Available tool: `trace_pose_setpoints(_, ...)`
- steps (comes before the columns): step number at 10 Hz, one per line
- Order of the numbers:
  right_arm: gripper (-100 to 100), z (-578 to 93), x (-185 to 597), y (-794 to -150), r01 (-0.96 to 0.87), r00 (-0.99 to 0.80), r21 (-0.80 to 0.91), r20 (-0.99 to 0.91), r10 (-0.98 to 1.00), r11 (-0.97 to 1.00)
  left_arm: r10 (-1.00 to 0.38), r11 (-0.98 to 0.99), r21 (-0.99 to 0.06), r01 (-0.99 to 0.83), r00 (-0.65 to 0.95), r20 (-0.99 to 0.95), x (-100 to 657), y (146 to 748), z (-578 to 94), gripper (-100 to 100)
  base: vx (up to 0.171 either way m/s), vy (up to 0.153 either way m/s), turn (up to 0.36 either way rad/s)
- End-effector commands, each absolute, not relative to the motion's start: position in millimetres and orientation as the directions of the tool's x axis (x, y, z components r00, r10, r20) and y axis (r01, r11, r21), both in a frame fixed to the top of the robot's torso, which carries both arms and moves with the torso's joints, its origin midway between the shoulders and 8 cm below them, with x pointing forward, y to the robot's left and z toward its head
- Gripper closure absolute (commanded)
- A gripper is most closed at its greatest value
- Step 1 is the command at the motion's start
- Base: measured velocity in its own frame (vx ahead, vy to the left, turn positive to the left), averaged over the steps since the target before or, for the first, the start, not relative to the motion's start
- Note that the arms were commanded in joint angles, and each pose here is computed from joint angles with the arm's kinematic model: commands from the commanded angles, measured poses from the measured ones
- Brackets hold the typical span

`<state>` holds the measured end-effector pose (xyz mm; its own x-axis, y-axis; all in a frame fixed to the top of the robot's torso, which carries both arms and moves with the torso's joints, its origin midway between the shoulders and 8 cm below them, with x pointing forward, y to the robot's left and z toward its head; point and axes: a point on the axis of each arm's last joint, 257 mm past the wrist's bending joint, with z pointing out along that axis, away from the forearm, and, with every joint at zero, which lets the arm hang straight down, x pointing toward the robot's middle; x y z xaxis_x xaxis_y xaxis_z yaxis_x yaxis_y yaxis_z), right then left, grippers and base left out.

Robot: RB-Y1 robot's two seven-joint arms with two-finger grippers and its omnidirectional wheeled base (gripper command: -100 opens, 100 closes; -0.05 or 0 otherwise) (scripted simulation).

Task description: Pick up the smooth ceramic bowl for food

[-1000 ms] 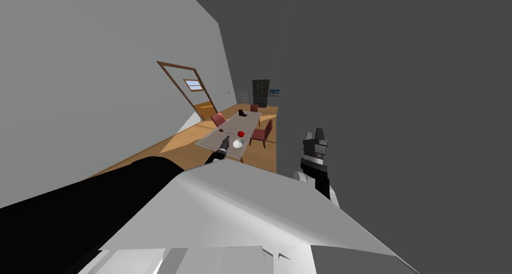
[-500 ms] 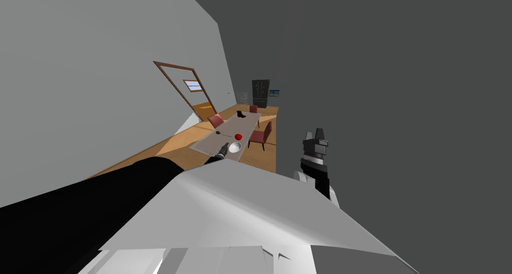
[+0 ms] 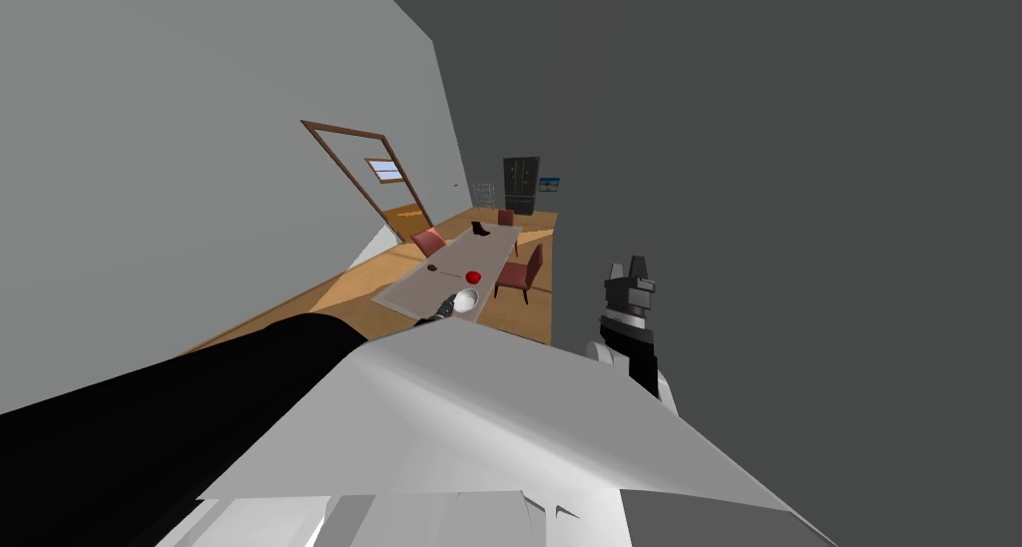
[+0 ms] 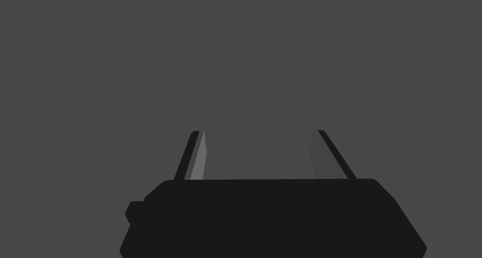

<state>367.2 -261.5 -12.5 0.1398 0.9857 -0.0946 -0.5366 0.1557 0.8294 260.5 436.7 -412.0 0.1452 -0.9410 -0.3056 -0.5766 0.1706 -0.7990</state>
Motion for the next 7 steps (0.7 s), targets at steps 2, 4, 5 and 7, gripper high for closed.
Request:
trace_pose_setpoints(2, 0, -12.5, 367.2, -261.5, -0.536, 0.140, 0.829, -0.095, 0.986, 0.156, -0.949, 0.132, -0.733, -0.667, 0.129, -0.289, 226.1, 448.0, -447.4, -100, 0.151, 0.001, 0.037)
trace_pose_setpoints(4, 0, -12.6, 367.2, -261.6, -0.536, 0.140, 0.829, -0.095, 0.986, 0.156, -0.953, 0.114, -0.702, -0.703, 0.123, -0.278, 210.3, 450.3, -461.9, -100, 0.164, 0.002, 0.029)
trace_pose_setpoints(5, 0, -12.5, 367.2, -261.5, -0.537, 0.140, 0.829, -0.095, 0.986, 0.156, -0.956, 0.097, -0.672, -0.735, 0.118, -0.267, 195.0, 451.9, -475.1, -100, 0.108, 0.000, 0.026)
trace_pose_setpoints(7, 0, -12.5, 367.2, -261.5, -0.536, 0.140, 0.829, -0.095, 0.986, 0.156, -0.960, 0.080, -0.642, -0.763, 0.115, -0.255, 180.2, 453.1, -486.9, -100, 0.126, -0.008, 0.032)
